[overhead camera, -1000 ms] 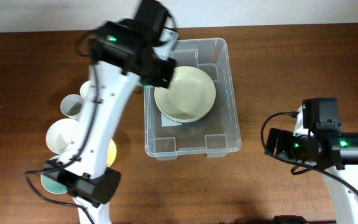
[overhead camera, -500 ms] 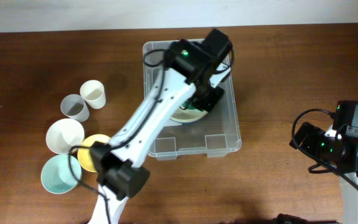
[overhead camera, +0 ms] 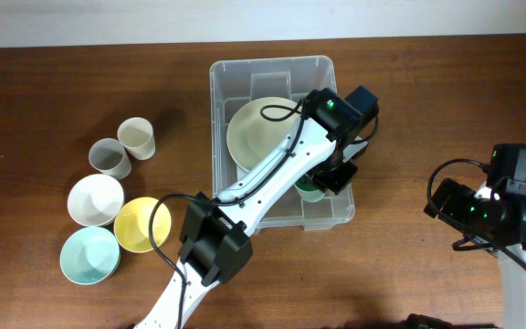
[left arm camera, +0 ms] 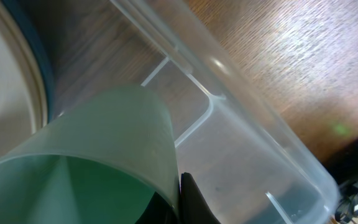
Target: Pack container
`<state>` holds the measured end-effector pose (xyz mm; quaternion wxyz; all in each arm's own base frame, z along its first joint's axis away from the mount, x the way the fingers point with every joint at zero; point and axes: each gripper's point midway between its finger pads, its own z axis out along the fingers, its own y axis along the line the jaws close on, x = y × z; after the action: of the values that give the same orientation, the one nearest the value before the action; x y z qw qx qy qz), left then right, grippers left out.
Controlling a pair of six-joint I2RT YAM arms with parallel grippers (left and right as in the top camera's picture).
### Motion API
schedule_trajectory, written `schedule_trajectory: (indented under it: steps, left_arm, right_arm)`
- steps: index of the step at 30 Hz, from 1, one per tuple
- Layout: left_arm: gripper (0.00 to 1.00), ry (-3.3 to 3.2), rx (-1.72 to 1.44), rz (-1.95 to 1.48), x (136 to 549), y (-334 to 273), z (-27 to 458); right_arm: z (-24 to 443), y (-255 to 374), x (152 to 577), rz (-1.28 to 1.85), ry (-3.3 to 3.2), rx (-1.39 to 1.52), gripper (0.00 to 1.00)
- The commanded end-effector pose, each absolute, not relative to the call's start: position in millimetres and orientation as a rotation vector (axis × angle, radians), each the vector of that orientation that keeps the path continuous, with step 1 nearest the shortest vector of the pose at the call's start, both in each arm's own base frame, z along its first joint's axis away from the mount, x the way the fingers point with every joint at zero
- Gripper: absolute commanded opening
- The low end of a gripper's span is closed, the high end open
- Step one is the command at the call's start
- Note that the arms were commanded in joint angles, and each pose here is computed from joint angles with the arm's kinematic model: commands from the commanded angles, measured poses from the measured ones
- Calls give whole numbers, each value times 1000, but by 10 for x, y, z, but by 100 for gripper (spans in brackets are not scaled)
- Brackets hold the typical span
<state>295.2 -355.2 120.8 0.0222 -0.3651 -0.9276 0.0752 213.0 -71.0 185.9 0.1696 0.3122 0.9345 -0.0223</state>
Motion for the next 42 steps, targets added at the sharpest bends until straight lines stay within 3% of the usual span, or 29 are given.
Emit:
schedule_trajectory:
  steps: [1,6,8,15,21,26,32,42]
  left_arm:
    - [0,-2817,-1117,212,2928,-3548,978]
    - [1,-2814,-1121,200,2951,-3557,898]
    - [16,-2816,-1122,202,2956,-3561,898]
    - [24,-2853,-1143,156,3041,-3528,961]
    - [26,-3145,-1211,-19,3526,-3360,1717]
    - [43,-3325,-1098,-2,3818,-3003,2254]
    - [47,-3218,-914,149,3839,-2771,1979]
    - [47,-2923,-752,-28,3494,-2394,1119]
  right_arm:
    - [1913,-724,2151,-61,2642,881,99]
    - [1914,-725,2152,-62,2643,877,99]
    - [1913,-725,2151,-62,2644,877,99]
    - [1913,-725,2151,-62,2644,877,99]
    - [1914,-724,2152,-62,2643,876,99]
    - [1914,-725,2153,-64,2645,872,99]
    - [1915,-725,2155,-65,2647,860,99]
    - [1912,-728,2162,-65,2647,862,99]
